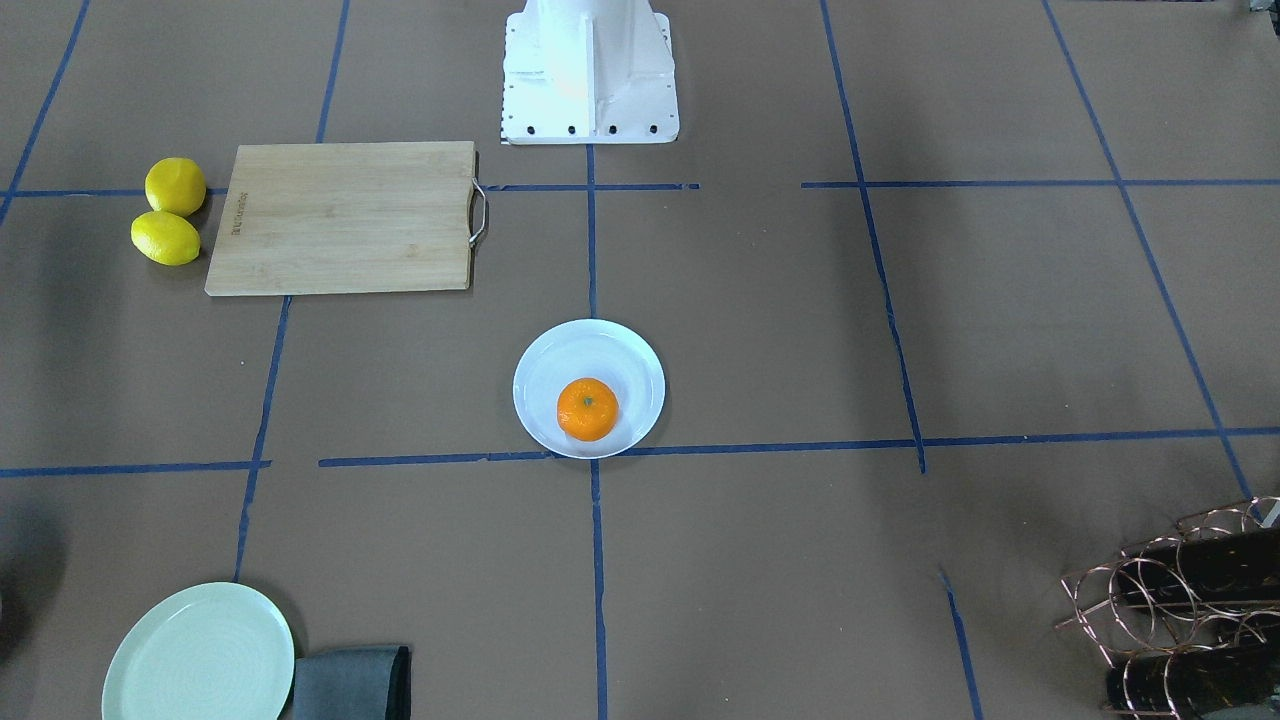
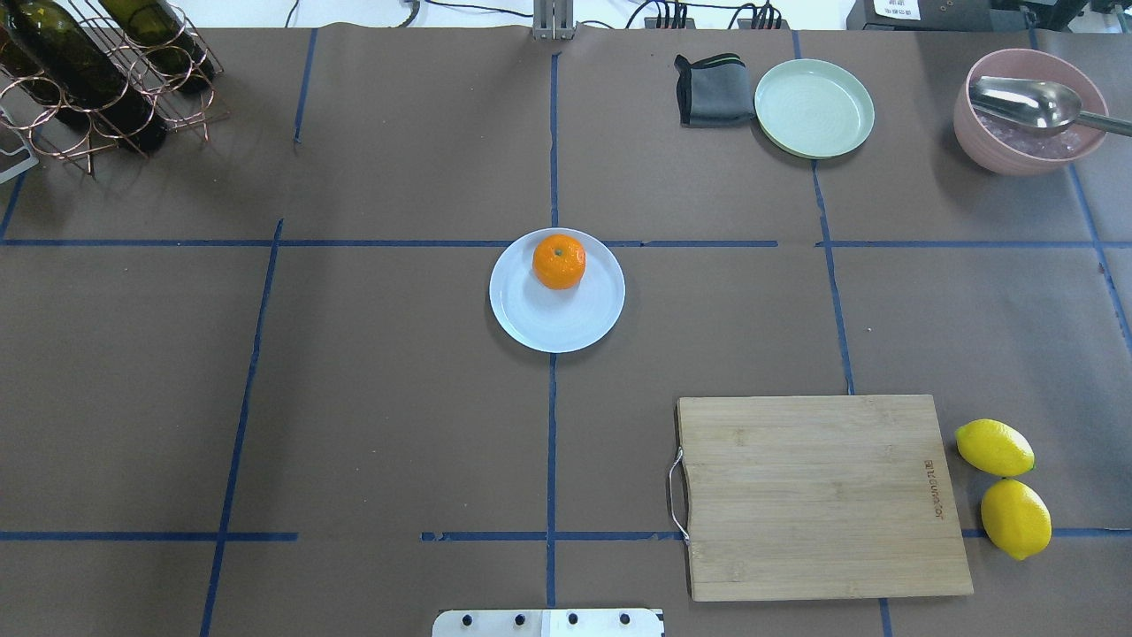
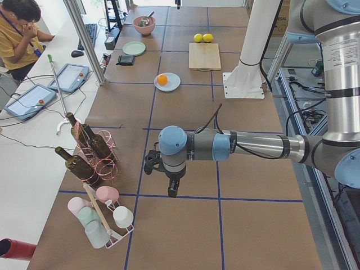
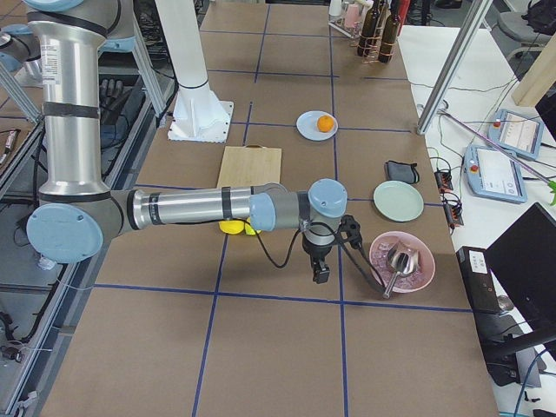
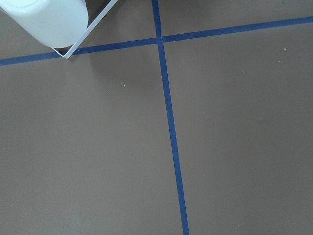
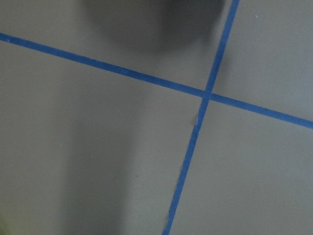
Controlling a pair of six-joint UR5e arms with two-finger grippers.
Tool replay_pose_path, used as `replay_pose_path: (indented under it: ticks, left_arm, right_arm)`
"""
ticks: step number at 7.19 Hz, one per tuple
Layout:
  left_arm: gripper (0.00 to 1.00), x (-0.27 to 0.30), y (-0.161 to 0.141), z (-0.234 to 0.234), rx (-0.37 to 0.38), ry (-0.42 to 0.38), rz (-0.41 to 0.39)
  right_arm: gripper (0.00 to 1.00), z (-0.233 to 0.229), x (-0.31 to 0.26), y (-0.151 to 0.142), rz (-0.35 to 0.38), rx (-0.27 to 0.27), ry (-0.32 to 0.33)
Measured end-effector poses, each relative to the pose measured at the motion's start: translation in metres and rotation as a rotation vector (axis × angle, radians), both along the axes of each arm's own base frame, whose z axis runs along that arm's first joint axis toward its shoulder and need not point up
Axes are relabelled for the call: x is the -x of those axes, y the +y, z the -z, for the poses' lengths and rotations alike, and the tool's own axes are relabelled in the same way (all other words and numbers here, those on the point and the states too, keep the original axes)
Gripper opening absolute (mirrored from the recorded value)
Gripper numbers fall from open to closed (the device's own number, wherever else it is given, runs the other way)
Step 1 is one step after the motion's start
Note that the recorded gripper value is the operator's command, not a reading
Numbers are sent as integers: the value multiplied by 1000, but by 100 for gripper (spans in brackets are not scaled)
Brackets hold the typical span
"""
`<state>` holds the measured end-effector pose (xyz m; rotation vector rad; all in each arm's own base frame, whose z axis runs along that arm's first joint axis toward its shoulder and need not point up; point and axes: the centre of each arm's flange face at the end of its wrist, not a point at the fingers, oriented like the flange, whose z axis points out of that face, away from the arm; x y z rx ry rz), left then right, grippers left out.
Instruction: Pick orange to plate
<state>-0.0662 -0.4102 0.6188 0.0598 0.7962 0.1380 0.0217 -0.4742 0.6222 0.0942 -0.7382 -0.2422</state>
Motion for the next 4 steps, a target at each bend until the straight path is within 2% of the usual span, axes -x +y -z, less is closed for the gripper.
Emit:
replay_pose_path:
  ticks: [2, 4]
  left_arm:
    - [100, 0, 1, 2, -4, 0, 1]
    - [100, 0, 0, 3, -6, -2, 1]
  right_arm:
    - [100, -8, -15, 13, -34, 11, -7]
    - [100, -7, -17, 13, -43, 13, -7]
